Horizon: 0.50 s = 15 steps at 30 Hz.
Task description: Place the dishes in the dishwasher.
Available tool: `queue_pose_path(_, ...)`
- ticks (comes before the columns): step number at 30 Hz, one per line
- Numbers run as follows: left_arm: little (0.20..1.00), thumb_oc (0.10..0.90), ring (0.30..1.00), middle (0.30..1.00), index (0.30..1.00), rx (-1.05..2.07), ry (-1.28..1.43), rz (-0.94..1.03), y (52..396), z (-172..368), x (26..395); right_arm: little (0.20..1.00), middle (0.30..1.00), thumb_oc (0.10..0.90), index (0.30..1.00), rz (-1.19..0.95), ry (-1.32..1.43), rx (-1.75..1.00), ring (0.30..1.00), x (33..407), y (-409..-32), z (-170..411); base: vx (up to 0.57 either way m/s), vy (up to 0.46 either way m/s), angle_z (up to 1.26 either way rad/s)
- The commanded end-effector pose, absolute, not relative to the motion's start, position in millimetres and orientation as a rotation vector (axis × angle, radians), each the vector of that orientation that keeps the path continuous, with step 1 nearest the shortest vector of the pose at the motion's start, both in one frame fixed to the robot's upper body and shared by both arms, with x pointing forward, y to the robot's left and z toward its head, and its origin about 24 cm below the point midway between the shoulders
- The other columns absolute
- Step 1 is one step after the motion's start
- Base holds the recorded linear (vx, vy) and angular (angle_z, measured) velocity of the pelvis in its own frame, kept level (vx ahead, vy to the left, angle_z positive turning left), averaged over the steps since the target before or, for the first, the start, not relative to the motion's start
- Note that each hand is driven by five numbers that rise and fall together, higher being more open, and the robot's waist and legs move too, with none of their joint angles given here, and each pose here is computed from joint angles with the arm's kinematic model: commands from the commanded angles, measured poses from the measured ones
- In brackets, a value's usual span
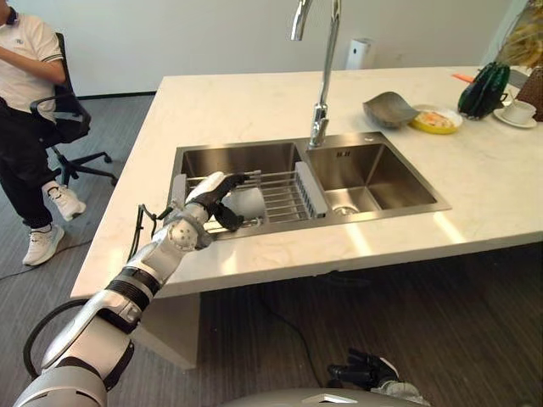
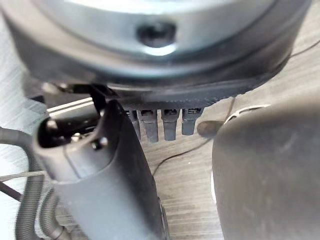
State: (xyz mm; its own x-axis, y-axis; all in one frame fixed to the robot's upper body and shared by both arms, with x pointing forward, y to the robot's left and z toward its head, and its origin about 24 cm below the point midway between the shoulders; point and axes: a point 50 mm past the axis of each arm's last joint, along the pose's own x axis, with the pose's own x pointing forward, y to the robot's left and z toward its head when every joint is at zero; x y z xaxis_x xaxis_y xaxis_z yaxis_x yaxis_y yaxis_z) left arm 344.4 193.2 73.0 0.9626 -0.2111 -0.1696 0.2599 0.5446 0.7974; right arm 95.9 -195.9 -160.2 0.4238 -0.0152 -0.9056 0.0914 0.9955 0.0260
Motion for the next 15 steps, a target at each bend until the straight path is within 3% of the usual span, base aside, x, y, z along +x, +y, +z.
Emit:
queue_pose_path(1,0.9,0.8,0.9,0.9,0.9,1.003,-0.163,-0.191,183,148,380,0.9,0.9,0.8,0.9,-0.07,1.102,0.065,0.9,97,-201,-158,0.0,0.0,0.0)
queue_pose_path(11,0.9,0.8,0.9,0.9,0.9,1.198,0.002,-0.139,199,138,397,0.9,0.9,0.8,0.9,-0.04,1.113,0.054,0.9,103,-193,-159,0.0,0.008,-0.07)
queue_pose_path(12,0.9,0.8,0.9,0.9,0.9,1.206,0.03,-0.119,206,137,399,0.9,0.9,0.8,0.9,-0.084,1.186,0.035,0.9,70,-215,-163,-0.05,-0.006,0.0)
queue_pose_path(15,0.9,0.8,0.9,0.9,0.9,1.219,0.051,-0.111,201,135,403,0.9,0.9,0.8,0.9,-0.12,1.222,0.029,0.9,68,-221,-165,-0.03,0.001,-0.11)
